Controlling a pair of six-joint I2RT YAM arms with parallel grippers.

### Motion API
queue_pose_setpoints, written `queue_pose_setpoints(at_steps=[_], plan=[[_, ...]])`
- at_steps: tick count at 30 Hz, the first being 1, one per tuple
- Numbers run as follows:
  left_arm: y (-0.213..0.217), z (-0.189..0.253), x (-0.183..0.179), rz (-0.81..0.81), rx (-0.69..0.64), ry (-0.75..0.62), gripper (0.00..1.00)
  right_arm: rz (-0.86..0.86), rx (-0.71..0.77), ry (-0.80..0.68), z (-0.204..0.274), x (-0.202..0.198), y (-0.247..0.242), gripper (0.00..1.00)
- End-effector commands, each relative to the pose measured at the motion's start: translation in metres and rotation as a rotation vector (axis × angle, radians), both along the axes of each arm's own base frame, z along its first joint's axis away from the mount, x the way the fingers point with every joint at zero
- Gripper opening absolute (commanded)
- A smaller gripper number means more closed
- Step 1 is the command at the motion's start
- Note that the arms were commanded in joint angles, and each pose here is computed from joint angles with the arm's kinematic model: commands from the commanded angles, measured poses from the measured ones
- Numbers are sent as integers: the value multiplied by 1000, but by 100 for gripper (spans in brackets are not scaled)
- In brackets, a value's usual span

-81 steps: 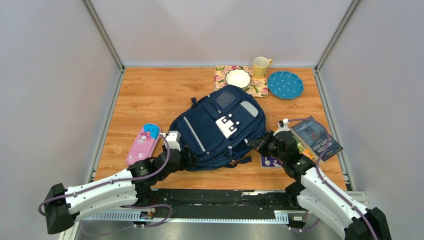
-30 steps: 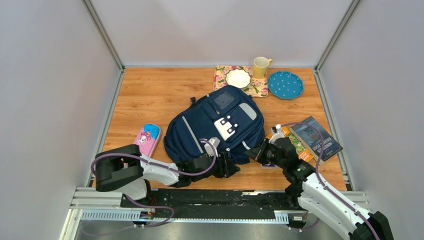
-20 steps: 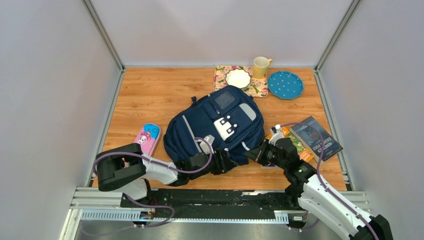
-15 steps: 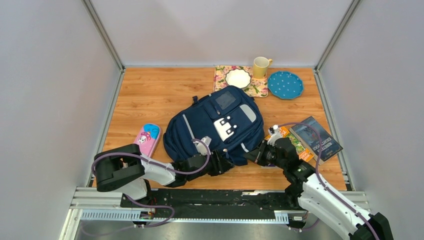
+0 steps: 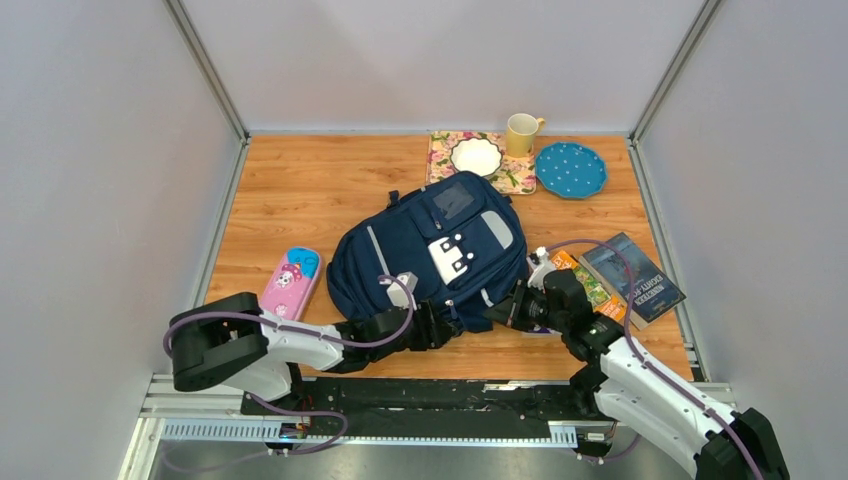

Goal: Pack the student bag
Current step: Unzip the student bag at the center of the board.

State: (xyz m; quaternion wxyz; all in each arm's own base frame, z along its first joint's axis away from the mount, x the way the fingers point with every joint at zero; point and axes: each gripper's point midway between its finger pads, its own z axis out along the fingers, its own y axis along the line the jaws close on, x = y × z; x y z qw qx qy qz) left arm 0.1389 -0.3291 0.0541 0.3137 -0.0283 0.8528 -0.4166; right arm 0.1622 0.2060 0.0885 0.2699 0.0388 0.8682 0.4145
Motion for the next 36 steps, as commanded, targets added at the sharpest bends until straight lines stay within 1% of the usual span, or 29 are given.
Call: queue_pose_setpoints(at_steps=[1,2,4,5,8,10,11,12,15,16,17,18,19,20,22,23,24,25,26,27,28,29,30,31,33,34,36], plan=[[11,-29,11,29,128,-18,64,103,78,-37,35,-7,17,0],[6,-25,12,22,102,-28,63,108,95,-26,38,-9,18,0],[1,-28,8,-2,91,-17,63,119,124,-5,44,-13,21,0],[-5,-21,9,-15,61,-39,62,116,142,11,46,-15,22,0],[-14,-15,3,-40,47,-29,63,119,173,30,48,-19,24,0],[-19,-7,0,-51,12,-26,67,113,189,47,47,-21,24,0],[-18,-9,0,-42,19,-11,73,119,213,32,51,-20,27,0],[-19,-9,4,-23,28,-11,75,126,225,39,52,-22,28,0],[-16,-11,10,-3,54,-25,76,151,240,45,55,-26,32,0],[-14,-13,13,6,68,-27,76,187,271,69,58,-33,35,0],[-10,-16,17,10,88,-29,68,219,314,41,67,-35,40,0],[-9,-17,17,2,95,-27,65,235,328,45,70,-36,41,0],[-6,-19,19,10,107,-32,62,235,319,25,72,-34,41,0],[-2,-23,19,14,138,-35,54,222,284,47,65,-35,38,0],[3,-24,23,29,168,-57,44,195,261,15,68,-30,35,0],[9,-29,24,31,209,-62,25,199,248,16,66,-31,34,0],[10,-26,27,42,218,-77,16,204,249,12,67,-31,34,0],[11,-24,28,37,227,-95,9,197,239,19,65,-30,33,0],[11,-21,28,17,240,-124,6,193,225,15,62,-29,32,0],[15,-18,30,29,245,-145,6,192,213,18,59,-29,32,0],[15,-15,27,23,250,-168,9,178,198,20,56,-27,30,0],[19,-14,28,31,269,-195,24,172,190,17,54,-25,29,0],[26,-9,30,64,272,-219,34,171,185,20,52,-25,30,0],[26,-6,28,62,255,-222,44,172,189,14,53,-24,30,0],[29,-2,23,58,214,-226,52,167,189,16,52,-22,31,0],[28,3,22,63,183,-230,59,165,187,16,52,-21,31,0],[29,7,18,58,158,-244,61,166,183,12,52,-20,32,0]])
